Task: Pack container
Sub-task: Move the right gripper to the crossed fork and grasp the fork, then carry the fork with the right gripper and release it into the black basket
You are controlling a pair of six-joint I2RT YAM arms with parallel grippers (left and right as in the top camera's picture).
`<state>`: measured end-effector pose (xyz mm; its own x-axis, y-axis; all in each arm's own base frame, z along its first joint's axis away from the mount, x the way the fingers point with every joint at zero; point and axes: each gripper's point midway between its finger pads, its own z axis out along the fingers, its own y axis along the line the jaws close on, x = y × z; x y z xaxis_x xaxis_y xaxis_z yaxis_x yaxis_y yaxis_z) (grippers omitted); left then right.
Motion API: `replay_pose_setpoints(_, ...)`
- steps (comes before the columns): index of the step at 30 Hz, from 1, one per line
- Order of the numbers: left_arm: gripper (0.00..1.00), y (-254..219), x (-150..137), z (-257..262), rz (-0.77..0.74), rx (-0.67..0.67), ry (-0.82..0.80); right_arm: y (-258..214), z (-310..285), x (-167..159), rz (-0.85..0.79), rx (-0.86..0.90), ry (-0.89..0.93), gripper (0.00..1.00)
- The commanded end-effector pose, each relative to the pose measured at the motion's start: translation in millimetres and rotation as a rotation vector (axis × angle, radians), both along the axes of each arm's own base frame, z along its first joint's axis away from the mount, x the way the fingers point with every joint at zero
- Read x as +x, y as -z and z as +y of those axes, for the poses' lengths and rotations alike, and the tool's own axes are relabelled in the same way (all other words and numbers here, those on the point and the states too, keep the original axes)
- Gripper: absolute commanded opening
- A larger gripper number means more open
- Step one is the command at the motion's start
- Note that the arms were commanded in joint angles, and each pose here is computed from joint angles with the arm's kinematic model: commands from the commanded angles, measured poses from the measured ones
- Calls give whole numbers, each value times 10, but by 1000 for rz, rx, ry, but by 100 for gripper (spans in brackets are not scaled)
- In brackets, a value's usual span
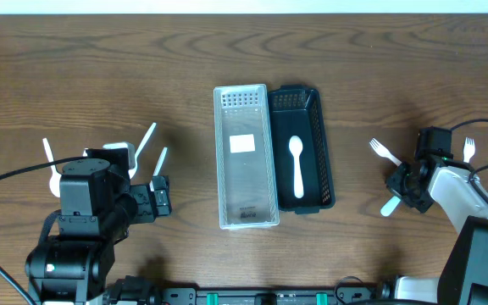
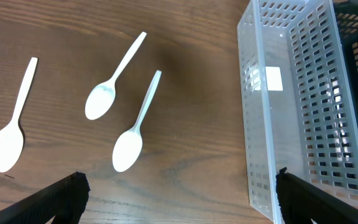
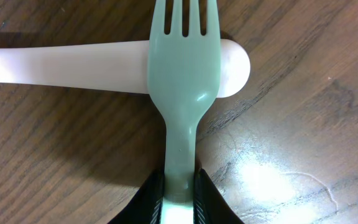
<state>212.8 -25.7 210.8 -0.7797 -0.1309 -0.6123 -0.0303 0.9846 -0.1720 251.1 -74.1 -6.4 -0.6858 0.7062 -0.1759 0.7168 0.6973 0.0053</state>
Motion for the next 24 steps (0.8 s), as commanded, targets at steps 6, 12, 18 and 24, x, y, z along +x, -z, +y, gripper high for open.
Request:
replay_pose_setpoints(6, 98, -53, 8, -18, -11, -12, 3, 138, -9, -190, 65, -2, 10, 1)
replay_pose_setpoints(12, 98, -53, 8, -18, -11, -12, 3, -80, -38, 15, 11, -14, 5, 1)
replay_pose_setpoints(18, 98, -53, 8, -18, -11, -12, 3, -891, 102, 465, -124, -62, -164, 1)
replay_pose_setpoints(24, 98, -53, 8, -18, -11, -12, 3, -1730, 717, 789, -284, -93, -494, 2)
